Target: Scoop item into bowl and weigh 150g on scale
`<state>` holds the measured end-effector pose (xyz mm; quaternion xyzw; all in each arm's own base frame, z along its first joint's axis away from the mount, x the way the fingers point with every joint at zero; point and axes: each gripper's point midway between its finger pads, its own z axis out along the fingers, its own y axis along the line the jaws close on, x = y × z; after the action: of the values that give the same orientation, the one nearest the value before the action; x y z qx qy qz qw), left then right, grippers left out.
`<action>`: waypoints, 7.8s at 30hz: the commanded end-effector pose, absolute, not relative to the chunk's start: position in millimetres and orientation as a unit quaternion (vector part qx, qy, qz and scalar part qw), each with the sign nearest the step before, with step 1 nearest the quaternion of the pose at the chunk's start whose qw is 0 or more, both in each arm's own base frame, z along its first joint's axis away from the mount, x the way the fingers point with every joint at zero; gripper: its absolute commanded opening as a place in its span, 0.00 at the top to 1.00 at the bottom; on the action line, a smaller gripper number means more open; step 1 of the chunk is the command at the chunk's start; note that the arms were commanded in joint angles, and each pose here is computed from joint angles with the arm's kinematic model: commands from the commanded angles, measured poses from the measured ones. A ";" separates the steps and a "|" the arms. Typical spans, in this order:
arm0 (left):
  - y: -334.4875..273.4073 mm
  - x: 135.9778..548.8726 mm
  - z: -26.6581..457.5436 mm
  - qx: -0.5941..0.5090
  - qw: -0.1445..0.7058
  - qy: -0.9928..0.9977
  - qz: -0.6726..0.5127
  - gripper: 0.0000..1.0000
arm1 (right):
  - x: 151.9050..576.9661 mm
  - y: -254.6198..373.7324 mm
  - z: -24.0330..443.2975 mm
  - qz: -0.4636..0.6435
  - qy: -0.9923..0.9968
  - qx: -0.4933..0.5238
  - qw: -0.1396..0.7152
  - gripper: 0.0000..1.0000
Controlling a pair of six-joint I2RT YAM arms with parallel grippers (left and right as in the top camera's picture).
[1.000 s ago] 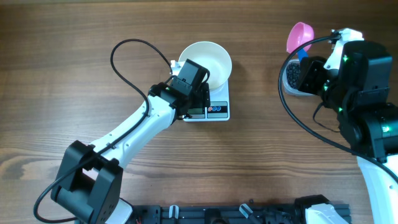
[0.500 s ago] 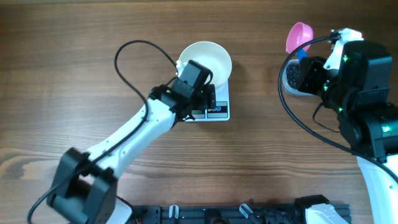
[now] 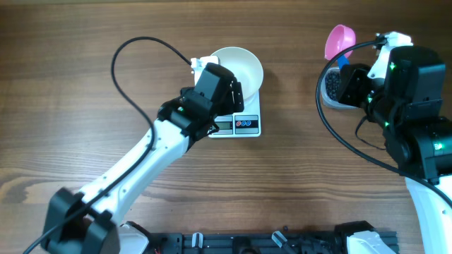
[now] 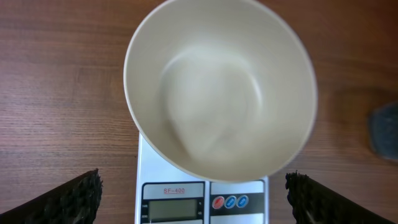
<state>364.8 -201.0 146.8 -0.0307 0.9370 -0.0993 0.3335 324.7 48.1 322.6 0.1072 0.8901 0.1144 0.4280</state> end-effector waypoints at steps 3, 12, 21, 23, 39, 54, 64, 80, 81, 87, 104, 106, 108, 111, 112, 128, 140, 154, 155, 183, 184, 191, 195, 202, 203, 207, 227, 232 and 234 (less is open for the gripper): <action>-198.8 371.4 121.2 -0.046 0.319 0.943 -0.077 0.00 | 325.8 48.3 326.0 0.113 0.890 0.099 0.431 0.96; -194.6 371.6 109.3 -0.055 0.310 0.947 -0.061 0.00 | 325.2 48.3 325.2 0.112 0.891 0.098 0.429 0.96; -198.0 366.0 89.9 -0.048 0.280 0.957 -0.059 0.00 | 325.2 48.3 325.2 0.112 0.891 0.098 0.430 0.96; -199.5 365.9 90.0 -0.047 0.279 0.957 -0.063 0.00 | 325.2 48.3 325.2 0.112 0.891 0.098 0.430 0.96; -204.4 362.7 88.7 -0.041 0.269 0.959 -0.075 0.01 | 325.4 48.2 325.4 0.112 0.890 0.098 0.430 0.96; -206.7 370.1 129.6 -0.062 0.315 0.940 -0.116 0.00 | 325.4 48.1 325.4 0.112 0.890 0.098 0.430 0.96; -134.5 390.2 154.0 -0.178 0.327 0.921 -0.119 0.00 | 325.6 48.2 324.6 0.111 0.891 0.097 0.429 0.96; -92.3 389.2 99.8 -0.233 0.236 0.938 -0.100 0.05 | 329.3 48.9 319.1 0.108 0.895 0.095 0.421 0.95; -92.3 388.9 95.1 -0.233 0.230 0.940 -0.097 0.05 | 329.3 48.9 319.1 0.108 0.895 0.095 0.421 0.96; -93.5 389.9 84.4 -0.233 0.220 0.943 -0.094 0.05 | 329.5 48.8 319.3 0.108 0.895 0.095 0.422 0.96; -108.0 394.1 88.2 -0.191 0.224 0.948 -0.123 0.05 | 331.1 49.1 319.8 0.109 0.894 0.095 0.424 0.96; -107.7 393.8 88.0 -0.184 0.224 0.949 -0.120 0.06 | 331.1 49.1 319.8 0.109 0.894 0.095 0.424 0.96; -105.0 392.2 86.7 -0.184 0.222 0.951 -0.112 0.06 | 331.0 49.1 319.7 0.109 0.894 0.095 0.424 0.96; -103.0 390.2 85.3 -0.184 0.220 0.952 -0.106 0.06 | 331.0 49.1 319.6 0.109 0.894 0.095 0.423 0.96; -102.9 390.0 85.1 -0.184 0.219 0.952 -0.105 0.06 | 331.0 49.1 319.6 0.109 0.894 0.095 0.423 0.96; -119.9 387.2 86.3 -0.156 0.221 0.956 -0.113 0.05 | 330.6 49.1 319.2 0.109 0.895 0.095 0.422 0.96; -118.6 388.1 86.5 -0.157 0.223 0.956 -0.110 0.04 | 330.4 49.0 318.9 0.108 0.895 0.095 0.422 0.96; -119.0 386.4 85.8 -0.156 0.219 0.957 -0.110 0.01 | 330.5 49.0 319.0 0.108 0.895 0.095 0.422 0.96; -118.8 385.4 85.6 -0.156 0.218 0.957 -0.110 0.01 | 330.5 49.0 319.0 0.109 0.895 0.095 0.422 0.96; -182.7 256.6 93.8 -0.075 0.153 0.983 -0.069 0.00 | 330.6 48.9 319.1 0.104 0.896 0.087 0.423 0.96; -181.0 252.7 88.2 -0.080 0.156 0.983 -0.058 0.00 | 330.6 48.9 319.1 0.104 0.896 0.087 0.423 0.96; -170.1 251.0 55.8 -0.092 0.169 0.981 -0.034 0.00 | 330.5 49.0 319.0 0.104 0.896 0.087 0.423 0.96; -185.1 264.0 52.5 -0.092 0.183 0.977 -0.061 0.00 | 330.5 49.0 319.0 0.105 0.896 0.087 0.423 0.96; -192.6 279.5 65.8 -0.076 0.187 0.975 -0.087 0.01 | 330.6 49.1 319.2 0.105 0.896 0.087 0.423 0.96; -190.4 282.4 70.1 -0.075 0.187 0.976 -0.084 0.01 | 330.7 49.1 319.3 0.105 0.896 0.087 0.424 0.96; -190.8 288.4 82.0 -0.057 0.182 0.977 -0.093 0.01 | 330.9 49.1 319.6 0.105 0.895 0.087 0.424 0.96; -207.8 299.8 108.7 -0.001 0.144 0.987 -0.072 0.00 | 329.2 49.5 317.5 0.112 0.896 0.100 0.417 0.96; -210.1 296.4 92.0 0.005 0.130 0.990 -0.061 0.00 | 328.2 49.3 316.3 0.111 0.898 0.099 0.415 0.96; -211.1 291.6 80.4 0.005 0.123 0.991 -0.054 0.00 | 328.1 49.3 316.1 0.110 0.898 0.099 0.414 0.96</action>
<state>299.6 -208.9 103.8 -0.0113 0.9873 -0.0729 0.1408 325.9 48.4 313.1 0.0965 0.8996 0.1048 0.4129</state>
